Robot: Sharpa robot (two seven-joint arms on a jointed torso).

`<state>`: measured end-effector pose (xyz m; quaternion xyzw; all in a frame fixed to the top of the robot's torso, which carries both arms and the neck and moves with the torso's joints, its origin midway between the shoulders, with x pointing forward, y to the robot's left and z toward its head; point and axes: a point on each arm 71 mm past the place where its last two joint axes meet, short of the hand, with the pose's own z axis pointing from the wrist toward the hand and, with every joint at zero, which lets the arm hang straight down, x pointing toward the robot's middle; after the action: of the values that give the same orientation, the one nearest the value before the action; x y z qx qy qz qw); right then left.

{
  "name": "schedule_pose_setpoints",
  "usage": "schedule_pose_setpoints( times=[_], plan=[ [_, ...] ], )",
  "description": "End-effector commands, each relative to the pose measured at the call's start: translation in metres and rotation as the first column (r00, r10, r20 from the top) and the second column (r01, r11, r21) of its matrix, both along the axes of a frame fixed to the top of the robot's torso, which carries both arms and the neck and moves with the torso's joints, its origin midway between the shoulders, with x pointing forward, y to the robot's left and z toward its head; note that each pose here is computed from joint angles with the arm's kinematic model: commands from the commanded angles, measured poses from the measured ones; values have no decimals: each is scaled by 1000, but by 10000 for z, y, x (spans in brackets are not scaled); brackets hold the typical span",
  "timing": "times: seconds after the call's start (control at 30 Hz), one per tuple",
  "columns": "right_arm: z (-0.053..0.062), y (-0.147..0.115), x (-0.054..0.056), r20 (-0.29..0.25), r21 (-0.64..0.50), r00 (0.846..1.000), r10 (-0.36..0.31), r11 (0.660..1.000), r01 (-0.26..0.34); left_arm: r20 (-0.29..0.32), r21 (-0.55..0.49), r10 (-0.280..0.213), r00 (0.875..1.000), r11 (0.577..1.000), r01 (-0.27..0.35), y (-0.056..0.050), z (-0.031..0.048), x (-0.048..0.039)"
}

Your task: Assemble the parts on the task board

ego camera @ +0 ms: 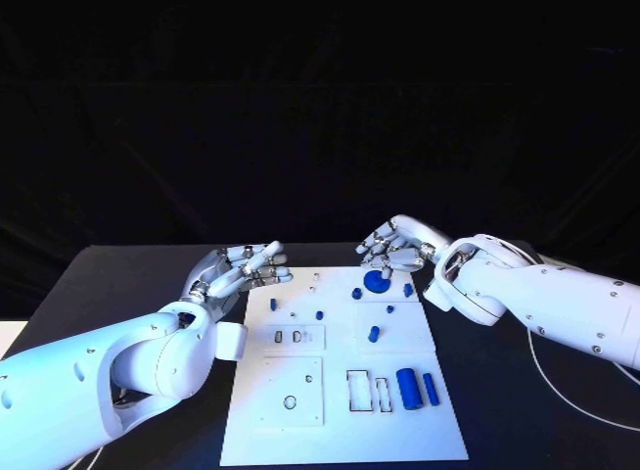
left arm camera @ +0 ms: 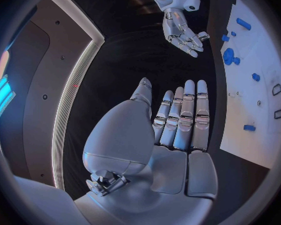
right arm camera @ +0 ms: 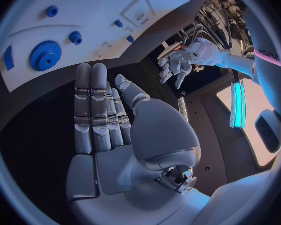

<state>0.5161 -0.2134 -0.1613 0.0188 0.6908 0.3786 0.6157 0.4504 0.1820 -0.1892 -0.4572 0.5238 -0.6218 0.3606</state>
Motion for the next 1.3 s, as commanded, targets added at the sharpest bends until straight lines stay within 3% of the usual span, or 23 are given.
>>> schedule_pose_setpoints(
  times=[0.03,0.27,0.6,1.3],
  plan=[
    [-3,21,5,75,-258,997,11,966,9,-20,-27,-55,998,998,54,-79,32,-57],
    [32,103,-6,110,-431,992,56,902,-3,-30,-42,-90,996,995,89,-170,81,-153],
    [16,214,-20,107,-527,989,99,849,-28,-37,-47,-102,994,994,100,-204,99,-184],
    [-34,274,-2,77,-577,989,128,815,-61,-57,-60,-102,993,993,99,-202,88,-182]
  ],
)
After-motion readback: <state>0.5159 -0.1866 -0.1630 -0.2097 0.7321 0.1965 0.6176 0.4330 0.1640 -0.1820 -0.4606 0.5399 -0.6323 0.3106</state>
